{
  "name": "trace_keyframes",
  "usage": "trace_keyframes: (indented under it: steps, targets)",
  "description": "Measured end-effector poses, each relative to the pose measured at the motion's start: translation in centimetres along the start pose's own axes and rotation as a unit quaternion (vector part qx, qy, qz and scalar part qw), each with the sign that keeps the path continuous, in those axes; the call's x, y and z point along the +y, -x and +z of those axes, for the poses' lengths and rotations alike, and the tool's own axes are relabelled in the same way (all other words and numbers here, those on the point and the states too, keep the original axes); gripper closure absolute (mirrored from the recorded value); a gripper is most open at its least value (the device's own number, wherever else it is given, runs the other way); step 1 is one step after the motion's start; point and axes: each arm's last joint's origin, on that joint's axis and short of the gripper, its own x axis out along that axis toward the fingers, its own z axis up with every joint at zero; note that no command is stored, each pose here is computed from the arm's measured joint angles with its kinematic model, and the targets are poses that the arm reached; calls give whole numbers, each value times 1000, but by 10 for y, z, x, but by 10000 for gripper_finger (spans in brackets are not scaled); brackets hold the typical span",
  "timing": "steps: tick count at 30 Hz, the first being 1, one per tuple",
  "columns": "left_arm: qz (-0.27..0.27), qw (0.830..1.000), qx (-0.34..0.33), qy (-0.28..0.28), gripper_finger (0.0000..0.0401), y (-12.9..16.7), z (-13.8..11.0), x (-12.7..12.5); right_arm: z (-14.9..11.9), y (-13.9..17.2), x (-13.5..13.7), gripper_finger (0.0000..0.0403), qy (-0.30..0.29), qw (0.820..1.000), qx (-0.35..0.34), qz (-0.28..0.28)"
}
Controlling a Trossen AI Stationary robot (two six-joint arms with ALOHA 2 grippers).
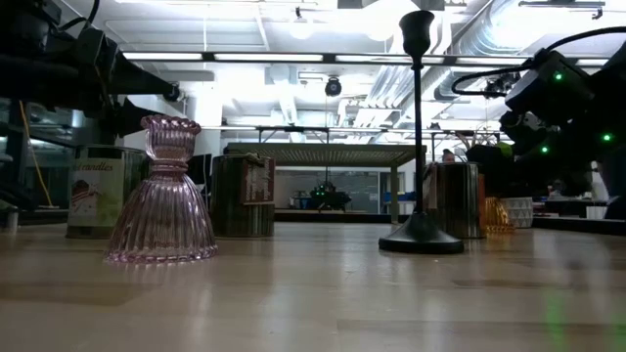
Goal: Pick & Place candle stick holders
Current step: Put the right yellow candle holder on the shelf
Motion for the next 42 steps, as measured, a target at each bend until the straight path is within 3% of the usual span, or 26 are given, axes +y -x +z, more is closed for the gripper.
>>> trace_keyframes:
  steps: [8, 22, 31, 42]
  targets:
    - [0, 1000, 0, 0, 10, 0, 0, 0, 7, 0, 11, 290, 34, 999, 8, 22]
    - [0, 1000, 0, 0, 10, 0, 0, 0, 29, 9, 13, 288, 6, 999, -23, 47]
    - [0, 1000, 0, 0, 10, 0, 0, 0, 70, 16, 23, 289, 34, 996, -48, 71]
    - [0, 1000, 0, 0, 10, 0, 0, 0, 141, 20, 27, 287, 56, 996, -54, 36]
